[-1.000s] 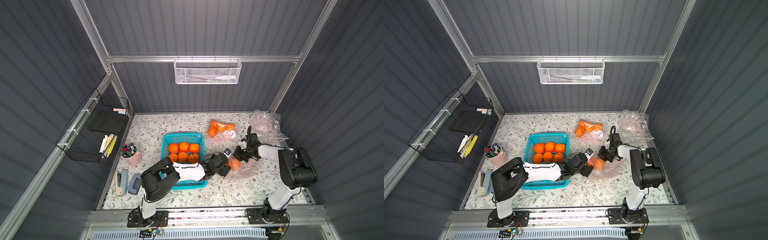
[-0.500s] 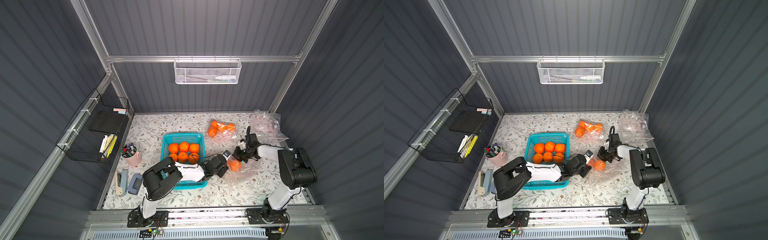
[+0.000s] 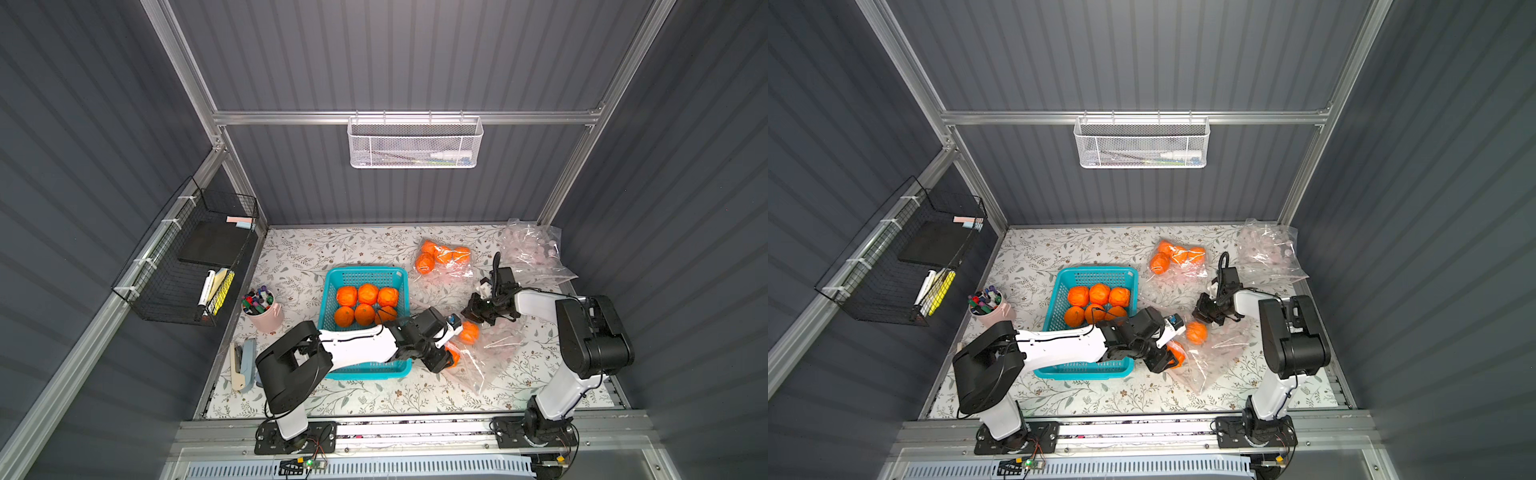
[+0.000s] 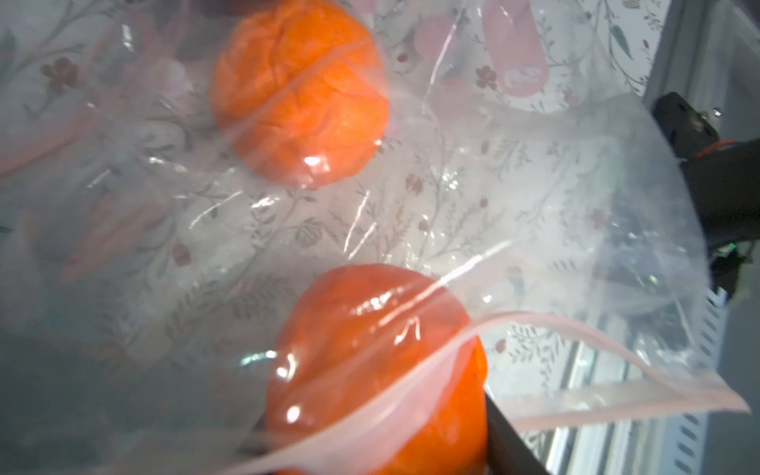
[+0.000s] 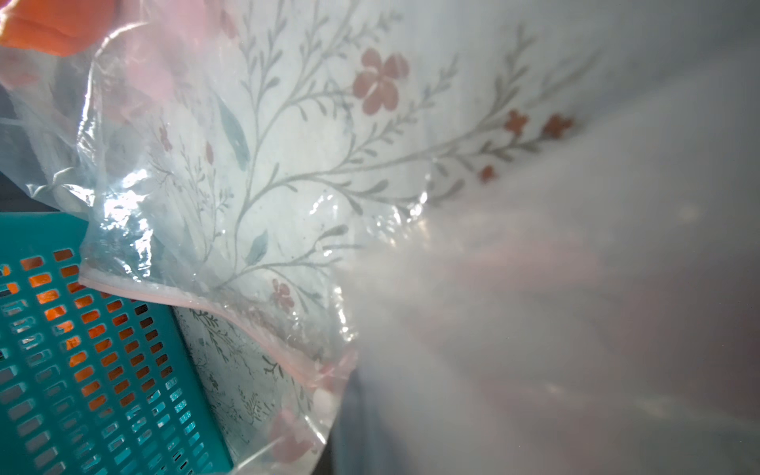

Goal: Open the zip-top bag and take out the orange
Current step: Pick up the orange from the zipper food storage bag.

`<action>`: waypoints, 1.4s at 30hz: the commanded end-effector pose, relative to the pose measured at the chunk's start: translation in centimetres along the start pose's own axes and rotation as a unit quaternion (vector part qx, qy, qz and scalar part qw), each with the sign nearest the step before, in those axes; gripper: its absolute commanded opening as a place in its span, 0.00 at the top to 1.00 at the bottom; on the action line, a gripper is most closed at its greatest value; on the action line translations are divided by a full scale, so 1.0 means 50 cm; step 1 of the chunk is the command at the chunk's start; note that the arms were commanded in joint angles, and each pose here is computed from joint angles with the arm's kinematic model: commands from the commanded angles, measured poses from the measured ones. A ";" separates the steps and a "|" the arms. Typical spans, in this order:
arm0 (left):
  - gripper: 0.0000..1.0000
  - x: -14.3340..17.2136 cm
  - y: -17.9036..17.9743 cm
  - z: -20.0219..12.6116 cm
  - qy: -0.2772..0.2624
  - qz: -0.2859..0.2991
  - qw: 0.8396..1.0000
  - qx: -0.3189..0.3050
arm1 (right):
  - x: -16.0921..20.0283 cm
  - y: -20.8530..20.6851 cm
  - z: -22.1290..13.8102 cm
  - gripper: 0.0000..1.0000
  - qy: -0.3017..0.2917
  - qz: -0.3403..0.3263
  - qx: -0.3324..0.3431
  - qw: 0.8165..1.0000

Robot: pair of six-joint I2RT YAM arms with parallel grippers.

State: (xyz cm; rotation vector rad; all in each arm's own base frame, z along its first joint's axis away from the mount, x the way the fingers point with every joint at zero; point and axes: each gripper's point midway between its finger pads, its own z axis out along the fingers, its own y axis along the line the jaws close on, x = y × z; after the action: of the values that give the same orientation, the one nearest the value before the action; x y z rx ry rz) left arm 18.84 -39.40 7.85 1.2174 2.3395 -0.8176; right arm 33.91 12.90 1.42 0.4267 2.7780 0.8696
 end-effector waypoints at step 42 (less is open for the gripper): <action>0.48 -0.041 0.062 -0.259 -0.055 0.007 0.993 -0.107 | 0.025 -0.027 0.000 0.93 0.013 0.004 0.032 0.999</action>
State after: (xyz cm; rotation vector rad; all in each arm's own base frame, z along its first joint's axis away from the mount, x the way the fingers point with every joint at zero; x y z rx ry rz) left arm 17.57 -35.46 19.01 1.3173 2.0991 -0.9597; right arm 33.91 12.83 1.40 0.4225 2.7785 0.8590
